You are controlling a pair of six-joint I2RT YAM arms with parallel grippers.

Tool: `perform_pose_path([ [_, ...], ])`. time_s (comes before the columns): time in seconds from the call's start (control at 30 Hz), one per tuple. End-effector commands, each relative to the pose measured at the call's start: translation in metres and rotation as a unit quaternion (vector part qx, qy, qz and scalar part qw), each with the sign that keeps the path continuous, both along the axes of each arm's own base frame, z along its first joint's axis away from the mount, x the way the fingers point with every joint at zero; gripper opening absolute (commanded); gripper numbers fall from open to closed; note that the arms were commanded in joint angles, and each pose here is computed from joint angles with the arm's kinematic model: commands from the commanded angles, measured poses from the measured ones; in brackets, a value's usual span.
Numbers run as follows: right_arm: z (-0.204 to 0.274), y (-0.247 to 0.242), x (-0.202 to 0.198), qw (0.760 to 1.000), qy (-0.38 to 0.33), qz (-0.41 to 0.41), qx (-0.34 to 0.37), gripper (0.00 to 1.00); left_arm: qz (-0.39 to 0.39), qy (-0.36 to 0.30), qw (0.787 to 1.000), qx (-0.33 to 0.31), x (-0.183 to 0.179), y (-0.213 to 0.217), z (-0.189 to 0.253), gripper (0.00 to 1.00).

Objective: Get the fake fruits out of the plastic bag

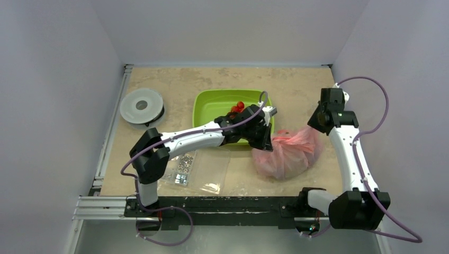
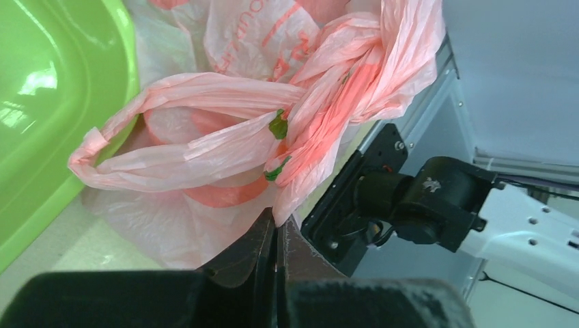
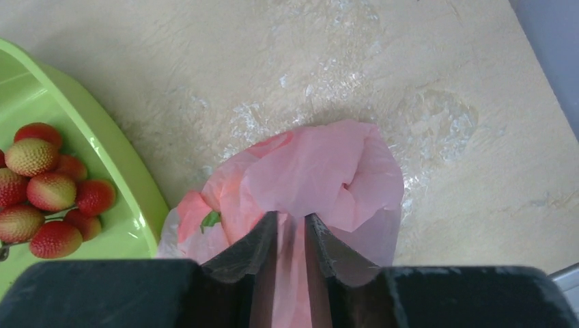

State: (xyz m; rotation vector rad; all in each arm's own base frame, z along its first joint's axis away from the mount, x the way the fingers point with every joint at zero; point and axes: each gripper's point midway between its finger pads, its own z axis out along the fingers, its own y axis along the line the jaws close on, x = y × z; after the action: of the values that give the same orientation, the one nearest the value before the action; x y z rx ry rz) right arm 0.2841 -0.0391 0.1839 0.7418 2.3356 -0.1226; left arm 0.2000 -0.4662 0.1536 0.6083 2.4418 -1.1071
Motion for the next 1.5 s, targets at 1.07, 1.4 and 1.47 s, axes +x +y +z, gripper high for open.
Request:
perform_pose_path([
  [1.07,-0.011,0.064,-0.039,0.98,-0.075,0.022,0.182,0.11,-0.001,0.001,1.0,-0.022,0.011,-0.023,-0.005,0.0],
  [1.4,0.013,0.068,-0.025,0.979,-0.085,0.119,0.142,0.0,0.001,-0.047,0.999,0.007,0.013,0.002,0.012,0.51],
  [1.47,0.014,0.07,-0.025,0.978,-0.089,0.127,0.141,0.0,-0.006,-0.061,0.998,-0.002,0.017,-0.003,0.025,0.63],
])
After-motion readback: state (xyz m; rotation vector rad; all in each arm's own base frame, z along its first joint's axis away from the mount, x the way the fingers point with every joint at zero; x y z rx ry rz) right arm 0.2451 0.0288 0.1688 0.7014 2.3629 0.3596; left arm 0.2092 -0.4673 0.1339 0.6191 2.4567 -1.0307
